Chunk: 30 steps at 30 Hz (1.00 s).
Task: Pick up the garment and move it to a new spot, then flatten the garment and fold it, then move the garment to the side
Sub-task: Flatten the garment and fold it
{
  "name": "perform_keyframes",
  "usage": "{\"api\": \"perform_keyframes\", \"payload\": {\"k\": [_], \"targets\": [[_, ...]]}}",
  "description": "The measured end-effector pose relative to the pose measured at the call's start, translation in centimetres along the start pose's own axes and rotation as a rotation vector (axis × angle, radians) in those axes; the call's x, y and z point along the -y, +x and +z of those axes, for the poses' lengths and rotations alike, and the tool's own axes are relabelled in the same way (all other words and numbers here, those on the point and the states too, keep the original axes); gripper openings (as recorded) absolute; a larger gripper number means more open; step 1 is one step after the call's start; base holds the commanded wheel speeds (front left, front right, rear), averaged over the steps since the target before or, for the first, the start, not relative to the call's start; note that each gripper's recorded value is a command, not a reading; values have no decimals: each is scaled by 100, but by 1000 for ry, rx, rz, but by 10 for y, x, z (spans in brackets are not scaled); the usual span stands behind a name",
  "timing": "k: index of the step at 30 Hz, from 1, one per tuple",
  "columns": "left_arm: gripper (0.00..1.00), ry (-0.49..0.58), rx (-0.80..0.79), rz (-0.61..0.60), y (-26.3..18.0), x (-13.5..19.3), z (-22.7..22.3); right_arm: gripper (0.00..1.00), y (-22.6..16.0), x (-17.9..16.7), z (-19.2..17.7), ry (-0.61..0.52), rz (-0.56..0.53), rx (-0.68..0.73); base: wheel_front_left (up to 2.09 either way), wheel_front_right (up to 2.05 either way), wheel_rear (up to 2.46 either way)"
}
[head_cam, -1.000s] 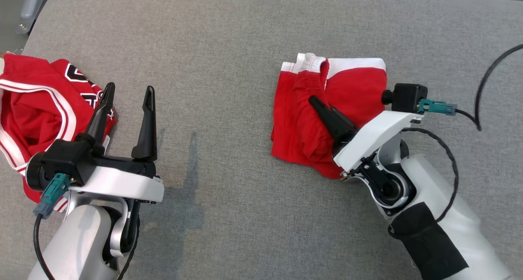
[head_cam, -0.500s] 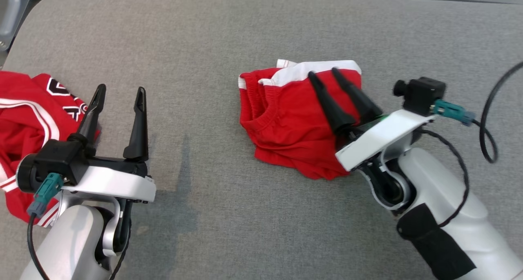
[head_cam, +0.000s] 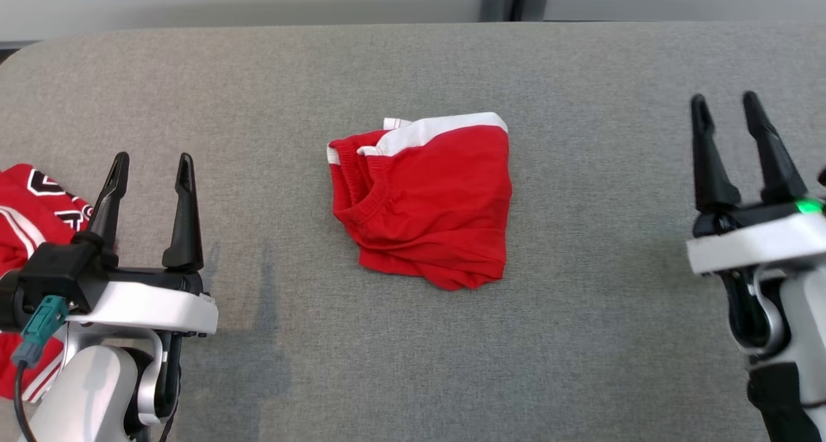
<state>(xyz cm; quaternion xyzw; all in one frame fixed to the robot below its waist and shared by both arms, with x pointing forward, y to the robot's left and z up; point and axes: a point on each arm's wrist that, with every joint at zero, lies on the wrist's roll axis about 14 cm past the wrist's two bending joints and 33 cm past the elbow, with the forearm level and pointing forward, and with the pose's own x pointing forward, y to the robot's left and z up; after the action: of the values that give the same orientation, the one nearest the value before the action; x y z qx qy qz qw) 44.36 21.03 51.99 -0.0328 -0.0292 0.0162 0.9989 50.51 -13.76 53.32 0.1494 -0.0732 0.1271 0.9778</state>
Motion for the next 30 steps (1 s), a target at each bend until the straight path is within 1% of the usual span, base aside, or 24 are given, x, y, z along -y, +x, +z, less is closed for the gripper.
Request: {"api": "perform_keyframes", "payload": {"k": [3, 8, 20, 30], "targets": [[100, 0, -1, -6, -3, 3, 0, 100, -21, 18, 8, -61, -60, 15, 0, 0, 0], [100, -13, 0, -14, -9, 8, 1, 100, -47, 24, 14, -104, -109, -3, 0, 0, 0], [100, 8, -4, -53, -38, 11, 9, 100, -84, 8, 24, -137, -120, -35, 0, 0, 0], [100, -4, -22, -59, -63, 13, 10, 100, -112, 9, 32, -168, -146, -57, 0, 0, 0]]}}
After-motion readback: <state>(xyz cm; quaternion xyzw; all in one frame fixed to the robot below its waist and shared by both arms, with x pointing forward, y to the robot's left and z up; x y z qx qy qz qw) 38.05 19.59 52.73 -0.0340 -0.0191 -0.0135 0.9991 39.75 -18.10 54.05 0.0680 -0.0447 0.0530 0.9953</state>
